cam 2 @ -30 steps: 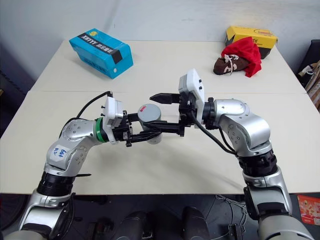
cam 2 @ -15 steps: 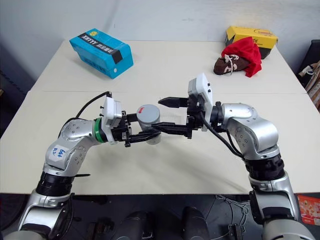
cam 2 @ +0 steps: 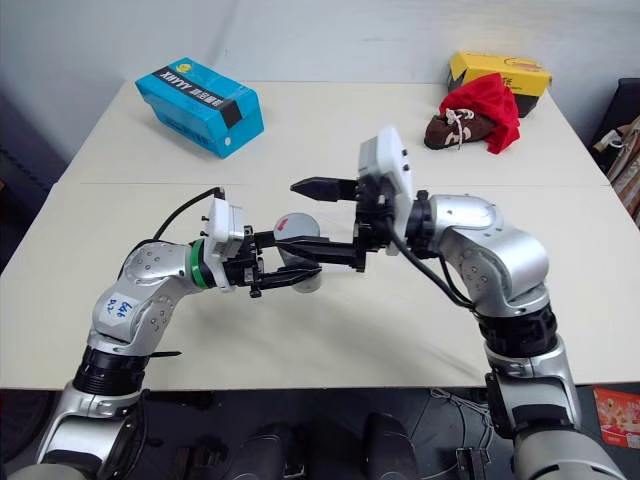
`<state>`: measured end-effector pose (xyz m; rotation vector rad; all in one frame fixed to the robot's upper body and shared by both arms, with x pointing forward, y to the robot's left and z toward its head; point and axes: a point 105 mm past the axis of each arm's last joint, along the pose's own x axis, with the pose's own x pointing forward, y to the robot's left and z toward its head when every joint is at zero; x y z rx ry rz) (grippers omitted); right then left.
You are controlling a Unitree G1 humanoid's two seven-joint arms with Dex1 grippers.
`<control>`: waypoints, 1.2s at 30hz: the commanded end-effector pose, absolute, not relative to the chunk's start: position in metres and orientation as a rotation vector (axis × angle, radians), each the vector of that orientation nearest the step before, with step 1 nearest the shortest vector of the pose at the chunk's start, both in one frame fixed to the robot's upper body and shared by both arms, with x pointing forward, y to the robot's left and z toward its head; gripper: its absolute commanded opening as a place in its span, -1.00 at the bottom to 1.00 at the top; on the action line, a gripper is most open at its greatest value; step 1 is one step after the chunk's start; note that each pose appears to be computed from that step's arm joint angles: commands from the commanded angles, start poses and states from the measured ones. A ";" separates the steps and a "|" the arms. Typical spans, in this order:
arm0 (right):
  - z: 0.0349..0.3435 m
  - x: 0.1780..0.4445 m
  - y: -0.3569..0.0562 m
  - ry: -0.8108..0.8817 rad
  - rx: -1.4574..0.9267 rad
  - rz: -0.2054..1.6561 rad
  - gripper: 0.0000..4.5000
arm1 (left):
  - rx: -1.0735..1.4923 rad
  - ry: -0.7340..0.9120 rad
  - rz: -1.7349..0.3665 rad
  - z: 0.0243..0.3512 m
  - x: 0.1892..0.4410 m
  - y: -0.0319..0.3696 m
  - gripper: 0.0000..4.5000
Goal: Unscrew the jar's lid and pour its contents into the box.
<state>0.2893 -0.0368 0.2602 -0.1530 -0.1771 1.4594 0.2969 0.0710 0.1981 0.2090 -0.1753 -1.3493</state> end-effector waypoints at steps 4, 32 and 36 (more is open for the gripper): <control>0.265 0.294 -0.028 -0.229 -0.216 1.443 0.99 | 0.218 -0.221 -1.365 0.206 0.292 0.068 0.03; 0.259 0.290 -0.047 -0.201 -0.137 1.465 0.99 | 0.219 -0.218 -1.361 0.204 0.293 0.068 0.03; 0.259 0.282 -0.047 -0.222 -0.131 1.508 0.99 | 0.219 -0.216 -1.360 0.204 0.294 0.069 0.03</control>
